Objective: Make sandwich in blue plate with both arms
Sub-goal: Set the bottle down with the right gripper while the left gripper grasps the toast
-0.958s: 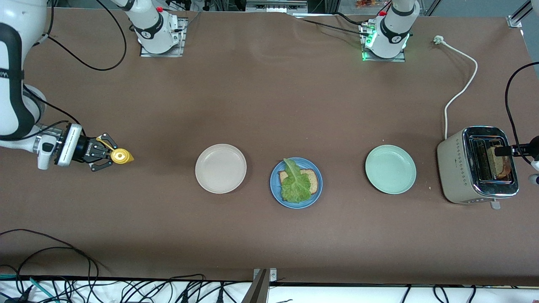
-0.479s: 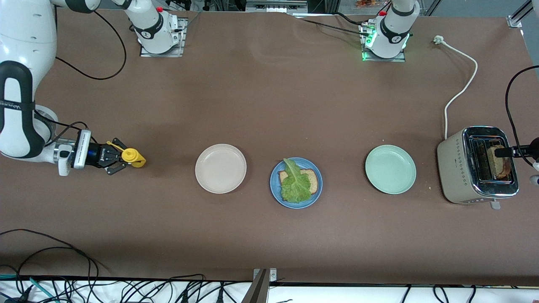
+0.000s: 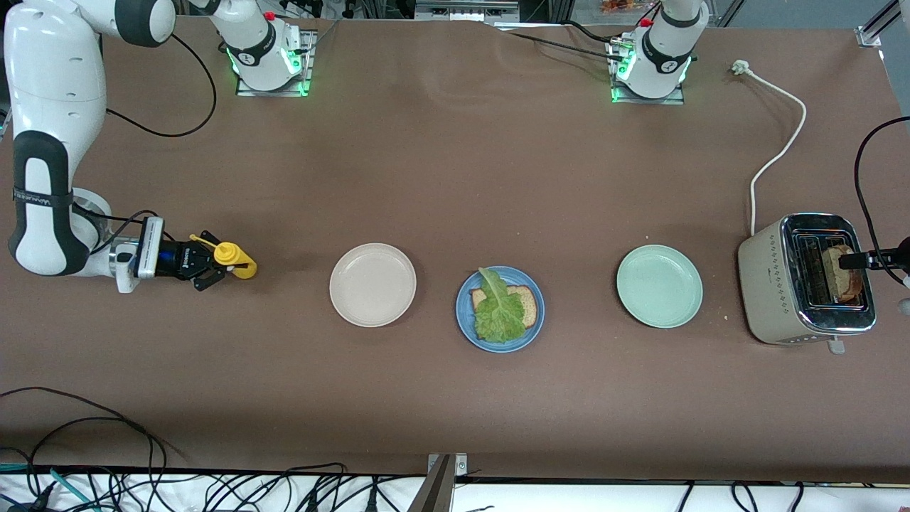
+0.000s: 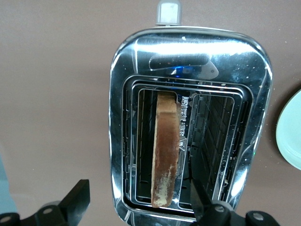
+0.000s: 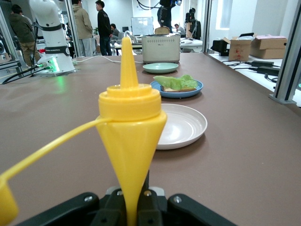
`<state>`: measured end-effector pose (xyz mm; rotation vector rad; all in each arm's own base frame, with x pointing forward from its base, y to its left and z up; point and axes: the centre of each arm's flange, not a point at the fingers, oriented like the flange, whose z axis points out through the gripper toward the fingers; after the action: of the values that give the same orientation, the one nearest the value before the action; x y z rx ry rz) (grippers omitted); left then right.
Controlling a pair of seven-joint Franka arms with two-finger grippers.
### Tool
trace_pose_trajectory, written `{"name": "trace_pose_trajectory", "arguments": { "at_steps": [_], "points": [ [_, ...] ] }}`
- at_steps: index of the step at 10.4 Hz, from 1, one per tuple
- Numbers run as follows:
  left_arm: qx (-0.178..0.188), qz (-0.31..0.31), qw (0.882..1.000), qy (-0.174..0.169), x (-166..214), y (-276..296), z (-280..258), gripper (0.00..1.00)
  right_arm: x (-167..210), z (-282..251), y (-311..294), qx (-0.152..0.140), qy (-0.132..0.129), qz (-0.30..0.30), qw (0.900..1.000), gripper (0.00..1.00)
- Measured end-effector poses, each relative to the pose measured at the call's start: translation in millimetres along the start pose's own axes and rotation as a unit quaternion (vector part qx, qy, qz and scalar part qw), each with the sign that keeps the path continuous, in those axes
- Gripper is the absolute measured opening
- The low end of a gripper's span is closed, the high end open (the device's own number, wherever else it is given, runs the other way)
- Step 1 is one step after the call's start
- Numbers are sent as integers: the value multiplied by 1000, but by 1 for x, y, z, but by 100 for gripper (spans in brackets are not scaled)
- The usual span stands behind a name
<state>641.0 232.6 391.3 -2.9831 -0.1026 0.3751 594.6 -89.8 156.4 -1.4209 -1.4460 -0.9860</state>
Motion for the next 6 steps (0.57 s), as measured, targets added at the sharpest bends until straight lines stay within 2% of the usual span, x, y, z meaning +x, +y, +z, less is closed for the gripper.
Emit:
{"name": "trace_pose_trajectory", "arguments": {
  "at_steps": [2,4,6],
  "points": [
    [0,1,1000,-1,0,0,1,96,-15,3,-8,10,18,-6,1000,4],
    [-2,2,1000,-3,2,1,5,97,-29,2,-14,9,26,-9,1000,4],
    [-3,2,1000,-5,3,2,7,93,-39,4,-18,7,44,-6,999,4]
  ]
}}
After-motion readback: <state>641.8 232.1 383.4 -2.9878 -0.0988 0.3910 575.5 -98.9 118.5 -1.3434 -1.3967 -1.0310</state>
